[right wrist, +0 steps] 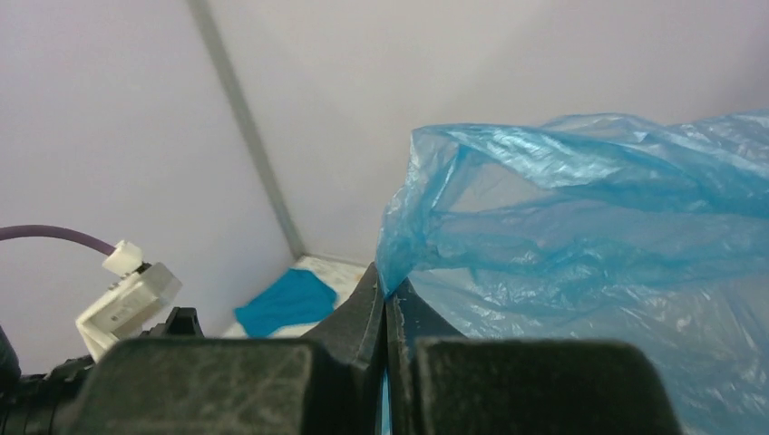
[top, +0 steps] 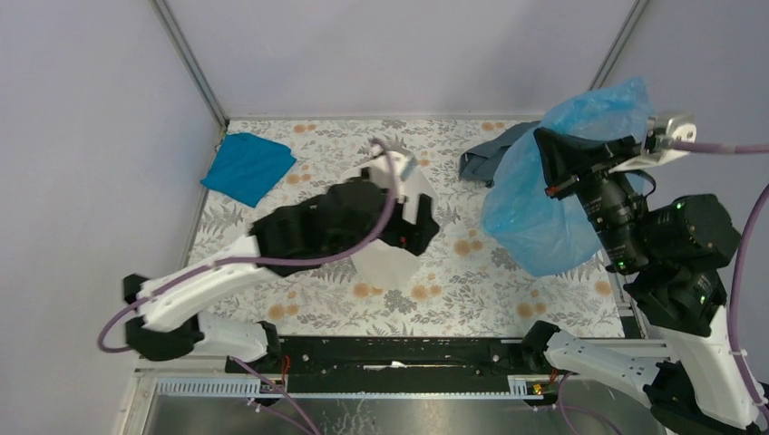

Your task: Put the trash bags into the trash bin

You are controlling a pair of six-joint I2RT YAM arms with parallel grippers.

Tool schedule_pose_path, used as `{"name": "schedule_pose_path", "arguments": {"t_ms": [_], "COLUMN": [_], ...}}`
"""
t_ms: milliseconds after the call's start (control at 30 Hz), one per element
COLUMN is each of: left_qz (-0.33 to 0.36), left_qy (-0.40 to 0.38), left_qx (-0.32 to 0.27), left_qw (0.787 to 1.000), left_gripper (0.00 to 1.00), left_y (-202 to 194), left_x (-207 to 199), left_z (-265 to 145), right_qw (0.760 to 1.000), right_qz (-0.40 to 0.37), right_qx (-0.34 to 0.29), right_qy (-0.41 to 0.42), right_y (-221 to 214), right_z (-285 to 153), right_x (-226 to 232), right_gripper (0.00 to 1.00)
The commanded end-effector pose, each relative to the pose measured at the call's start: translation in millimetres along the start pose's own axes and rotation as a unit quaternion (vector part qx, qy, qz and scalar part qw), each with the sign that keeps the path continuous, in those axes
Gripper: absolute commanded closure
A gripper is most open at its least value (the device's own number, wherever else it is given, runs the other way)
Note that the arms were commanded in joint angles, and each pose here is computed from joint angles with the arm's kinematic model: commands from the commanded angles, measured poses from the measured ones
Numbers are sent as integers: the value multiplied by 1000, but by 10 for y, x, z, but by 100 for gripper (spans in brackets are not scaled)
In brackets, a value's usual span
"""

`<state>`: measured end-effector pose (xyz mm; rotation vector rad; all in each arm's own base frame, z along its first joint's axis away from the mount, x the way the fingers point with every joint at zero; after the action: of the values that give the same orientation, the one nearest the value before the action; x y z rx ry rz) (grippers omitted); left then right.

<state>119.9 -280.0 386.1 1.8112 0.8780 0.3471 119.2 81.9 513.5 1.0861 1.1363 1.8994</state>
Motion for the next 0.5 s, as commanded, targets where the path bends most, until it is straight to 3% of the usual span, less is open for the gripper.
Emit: {"name": "schedule_pose_path", "arguments": {"t_ms": [0,200,467], "left_qz": [-39,-91,-137], "left_qy": [11,20,7], "left_qx": [-121,-188,-240], "left_qw": [992,978,961], "left_gripper": [1,1,1], "left_y": [220,41,-118], "left_x": [221,515,749], "left_z": [-601,-1122,-1609], "right_qw": [985,925,849], "right_qz": [44,140,268], "right_qx": [9,47,54], "right_qy": [167,350,453], "right_y": [202,266,334], "right_z": [284,589,841], "right_x": [520,1129,1530], "right_gripper": [100,100,100]}}
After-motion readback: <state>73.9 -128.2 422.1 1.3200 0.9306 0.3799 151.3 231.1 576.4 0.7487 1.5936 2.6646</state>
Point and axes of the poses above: each gripper's point midway between its finger pads, its own z axis out along the fingers, its own x axis along the line the jaws close on, y = z × x, the point moved 9 cm from there along -z, back along the fingers, and after that the axes turned 7 degrees about z, right-handed, at the moved point
